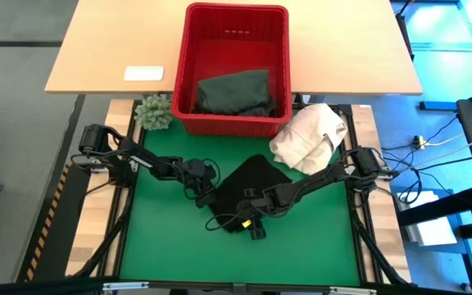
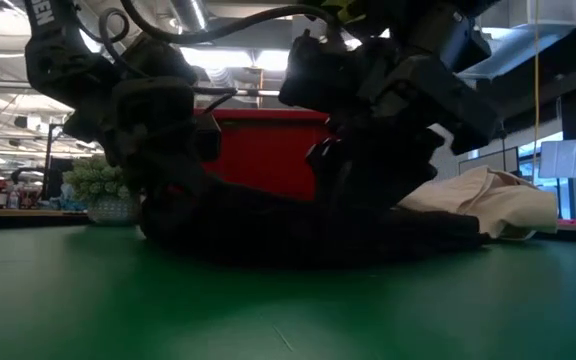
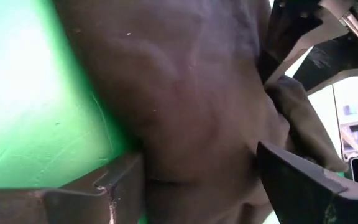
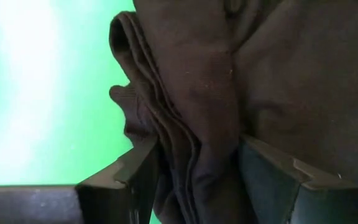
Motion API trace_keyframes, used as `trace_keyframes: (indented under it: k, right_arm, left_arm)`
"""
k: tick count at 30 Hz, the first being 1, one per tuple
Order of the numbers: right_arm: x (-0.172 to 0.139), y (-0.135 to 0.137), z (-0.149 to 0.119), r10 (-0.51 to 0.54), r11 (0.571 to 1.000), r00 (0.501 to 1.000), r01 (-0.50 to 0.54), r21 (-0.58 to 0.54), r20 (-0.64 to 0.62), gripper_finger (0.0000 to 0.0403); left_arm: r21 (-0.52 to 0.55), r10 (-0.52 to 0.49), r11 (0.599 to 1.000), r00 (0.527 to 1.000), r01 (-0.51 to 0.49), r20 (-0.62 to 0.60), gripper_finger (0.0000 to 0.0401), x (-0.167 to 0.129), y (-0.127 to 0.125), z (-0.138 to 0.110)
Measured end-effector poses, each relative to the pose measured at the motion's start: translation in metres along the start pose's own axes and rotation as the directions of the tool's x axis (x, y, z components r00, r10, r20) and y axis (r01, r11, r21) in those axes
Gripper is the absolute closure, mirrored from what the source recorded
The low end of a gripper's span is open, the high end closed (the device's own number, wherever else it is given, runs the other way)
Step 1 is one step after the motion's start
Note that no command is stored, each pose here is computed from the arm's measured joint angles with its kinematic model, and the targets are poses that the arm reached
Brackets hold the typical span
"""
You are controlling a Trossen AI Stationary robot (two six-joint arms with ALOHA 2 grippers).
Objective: Fold laundry
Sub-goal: Put the black folded shirt into the red bin
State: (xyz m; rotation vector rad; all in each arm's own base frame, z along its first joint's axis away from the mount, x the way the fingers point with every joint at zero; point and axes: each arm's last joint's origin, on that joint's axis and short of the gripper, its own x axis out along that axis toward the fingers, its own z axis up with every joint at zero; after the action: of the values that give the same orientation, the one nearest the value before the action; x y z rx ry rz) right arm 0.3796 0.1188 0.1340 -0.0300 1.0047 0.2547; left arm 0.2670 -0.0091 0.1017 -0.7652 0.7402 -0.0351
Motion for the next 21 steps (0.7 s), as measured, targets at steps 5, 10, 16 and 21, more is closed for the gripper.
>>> trace_keyframes:
  k: [5,10,16,21]
  right_arm:
    - [0.001,-0.003,0.002,-0.021,1.000,0.999,0.022,-0.006,0.024,0.0194]
    - [0.001,-0.006,0.003,-0.028,1.000,0.999,0.028,0.001,0.030,0.0194]
    - [-0.010,-0.005,0.005,-0.014,1.000,0.999,0.014,0.005,0.030,0.0194]
    - [-0.045,-0.003,0.023,-0.079,0.997,0.996,0.078,0.023,0.029,0.0194]
  left_arm:
    - [0.023,0.020,1.000,1.000,-0.020,0.004,0.0155,0.000,0.000,-0.001]
    - [0.106,0.044,0.993,0.999,-0.045,0.013,0.0220,0.001,0.000,-0.002]
    - [0.186,0.063,0.981,0.998,-0.062,0.000,0.0362,0.001,0.001,-0.004]
    - [0.233,0.033,0.972,0.996,-0.014,-0.079,0.0366,0.000,0.001,-0.009]
